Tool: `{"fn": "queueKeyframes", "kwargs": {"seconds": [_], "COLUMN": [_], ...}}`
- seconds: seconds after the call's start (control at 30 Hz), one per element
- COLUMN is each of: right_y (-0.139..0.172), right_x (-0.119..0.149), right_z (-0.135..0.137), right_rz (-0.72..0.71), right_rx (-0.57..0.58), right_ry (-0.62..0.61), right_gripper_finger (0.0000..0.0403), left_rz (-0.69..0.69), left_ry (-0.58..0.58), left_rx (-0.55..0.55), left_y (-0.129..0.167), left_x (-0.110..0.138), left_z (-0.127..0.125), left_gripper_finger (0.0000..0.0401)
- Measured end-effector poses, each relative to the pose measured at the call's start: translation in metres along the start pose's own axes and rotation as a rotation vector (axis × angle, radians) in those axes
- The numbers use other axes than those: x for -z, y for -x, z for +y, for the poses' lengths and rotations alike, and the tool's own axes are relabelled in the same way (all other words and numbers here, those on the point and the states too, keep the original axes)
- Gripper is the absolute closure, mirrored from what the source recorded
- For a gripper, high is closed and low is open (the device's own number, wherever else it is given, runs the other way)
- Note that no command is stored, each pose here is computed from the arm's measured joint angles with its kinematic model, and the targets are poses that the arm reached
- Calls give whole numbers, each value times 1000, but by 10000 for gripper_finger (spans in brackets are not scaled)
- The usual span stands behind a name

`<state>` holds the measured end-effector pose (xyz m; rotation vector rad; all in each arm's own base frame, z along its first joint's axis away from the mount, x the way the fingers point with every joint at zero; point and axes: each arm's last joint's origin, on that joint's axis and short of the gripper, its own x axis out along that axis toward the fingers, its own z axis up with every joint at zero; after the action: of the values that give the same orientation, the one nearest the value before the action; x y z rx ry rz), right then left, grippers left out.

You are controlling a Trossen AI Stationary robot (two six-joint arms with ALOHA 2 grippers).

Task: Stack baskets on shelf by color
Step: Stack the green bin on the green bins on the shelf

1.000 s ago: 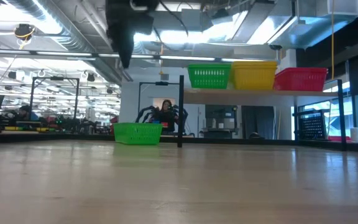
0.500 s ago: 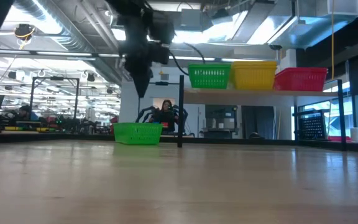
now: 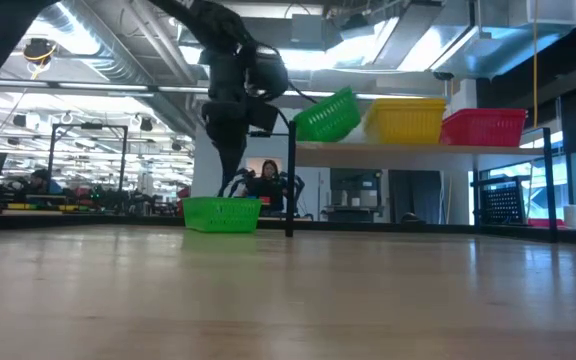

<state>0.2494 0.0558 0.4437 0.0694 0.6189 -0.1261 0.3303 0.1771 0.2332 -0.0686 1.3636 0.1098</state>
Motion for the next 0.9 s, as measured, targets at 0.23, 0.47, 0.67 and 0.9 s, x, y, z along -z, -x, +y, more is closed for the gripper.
{"fn": "queueKeyframes", "kwargs": {"seconds": [0.23, 0.47, 0.67, 0.9], "right_y": [0, 0, 0, 0], "right_x": [0, 0, 0, 0], "right_z": [-1, -1, -1, -1], "right_rz": [-5, -7, -8, -7], "right_rx": [19, 19, 20, 20], "right_ry": [-4, -32, -31, -26], "right_gripper_finger": [402, 402, 402, 402], "left_rz": [-70, -35, 6, -60], "left_ry": [-83, -15, -99, -137], "left_rx": [-47, -113, -104, -7], "left_y": [30, 50, 60, 39], "left_x": [2, 15, 40, 64], "left_z": [-13, -11, 7, 31], "left_gripper_finger": [327, 327, 327, 327]}}
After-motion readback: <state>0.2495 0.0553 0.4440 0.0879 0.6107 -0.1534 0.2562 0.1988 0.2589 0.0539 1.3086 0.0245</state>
